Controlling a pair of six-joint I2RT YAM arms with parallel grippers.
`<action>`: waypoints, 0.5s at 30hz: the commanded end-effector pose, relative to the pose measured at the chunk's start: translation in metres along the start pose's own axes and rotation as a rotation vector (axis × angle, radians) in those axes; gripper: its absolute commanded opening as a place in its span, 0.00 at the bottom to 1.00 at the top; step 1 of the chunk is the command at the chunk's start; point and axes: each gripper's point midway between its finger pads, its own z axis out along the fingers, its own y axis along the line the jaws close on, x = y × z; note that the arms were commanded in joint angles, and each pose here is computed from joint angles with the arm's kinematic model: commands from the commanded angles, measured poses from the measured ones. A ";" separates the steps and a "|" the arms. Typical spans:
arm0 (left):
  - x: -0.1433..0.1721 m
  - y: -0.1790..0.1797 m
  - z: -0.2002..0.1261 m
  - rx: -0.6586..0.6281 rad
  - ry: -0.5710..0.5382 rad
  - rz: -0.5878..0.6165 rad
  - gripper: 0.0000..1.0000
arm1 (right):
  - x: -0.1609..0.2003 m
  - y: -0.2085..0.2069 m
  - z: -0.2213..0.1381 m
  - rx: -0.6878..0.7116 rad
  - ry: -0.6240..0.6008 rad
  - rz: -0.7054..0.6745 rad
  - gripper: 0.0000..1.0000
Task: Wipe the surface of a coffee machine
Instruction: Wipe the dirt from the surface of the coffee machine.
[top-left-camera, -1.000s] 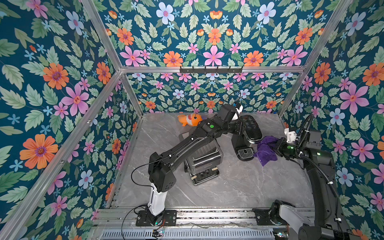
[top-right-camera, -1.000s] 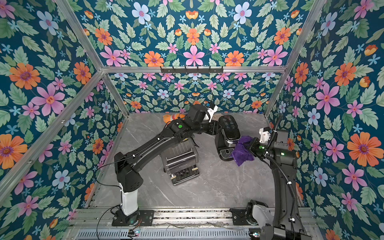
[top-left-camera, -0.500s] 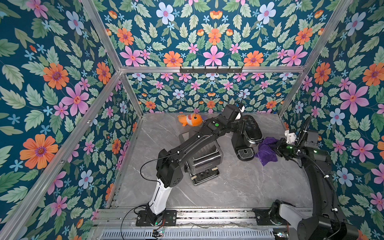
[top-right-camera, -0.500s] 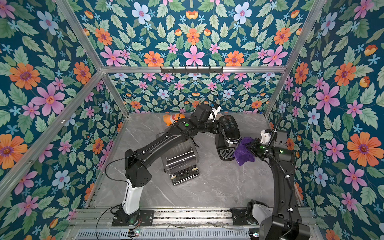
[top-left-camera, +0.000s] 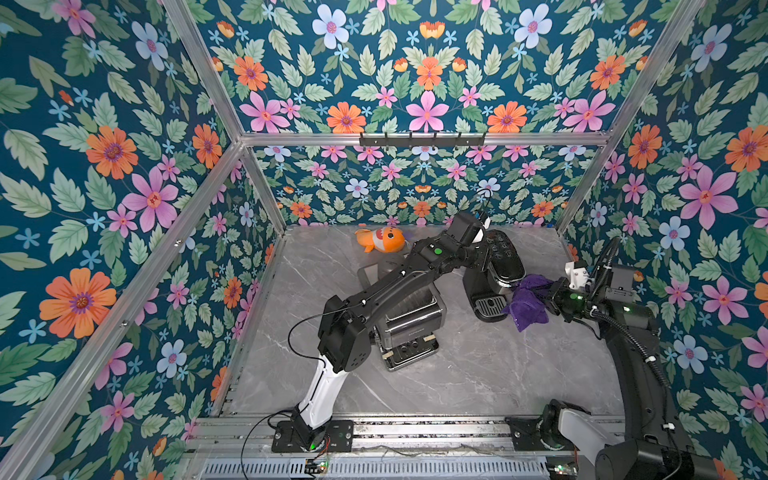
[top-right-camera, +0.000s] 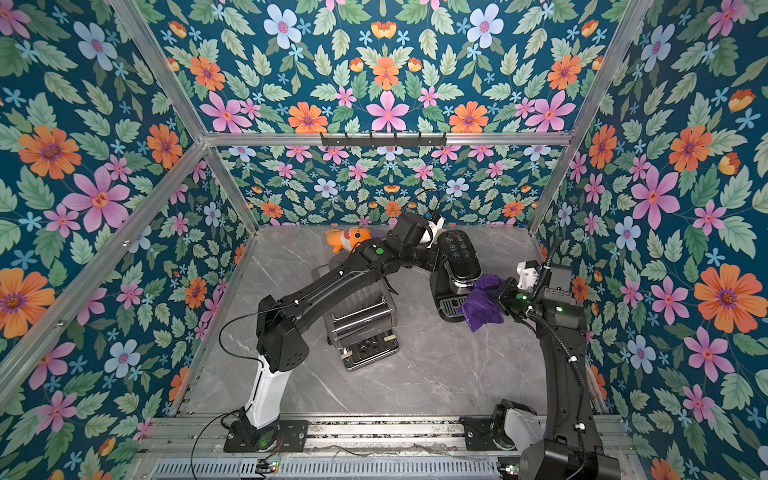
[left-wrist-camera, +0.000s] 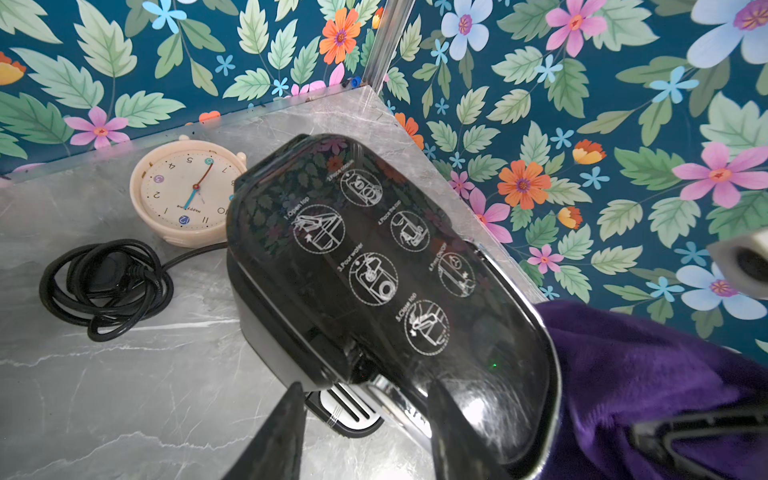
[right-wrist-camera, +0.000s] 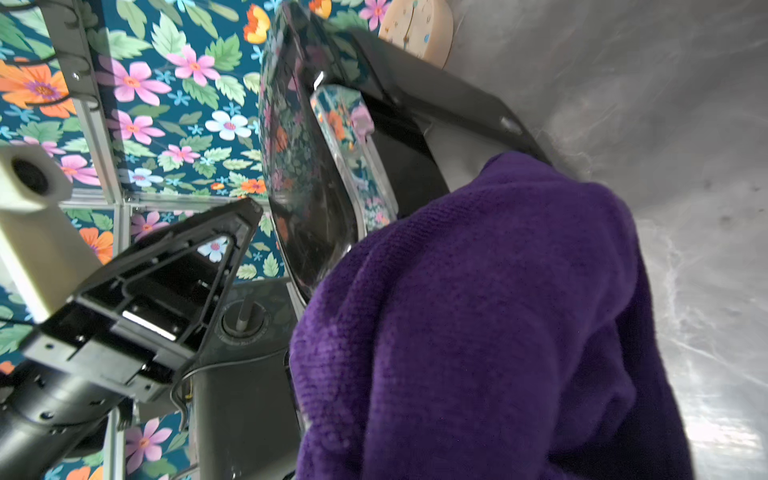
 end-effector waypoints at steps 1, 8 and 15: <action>-0.002 -0.001 -0.001 0.005 -0.006 -0.002 0.49 | 0.007 0.001 -0.003 -0.002 0.020 -0.023 0.00; 0.000 -0.001 -0.005 0.011 -0.004 -0.019 0.49 | -0.023 0.001 -0.018 0.056 -0.050 -0.051 0.00; 0.006 -0.002 -0.001 0.023 0.019 -0.032 0.49 | -0.061 0.017 -0.017 0.009 -0.095 -0.054 0.00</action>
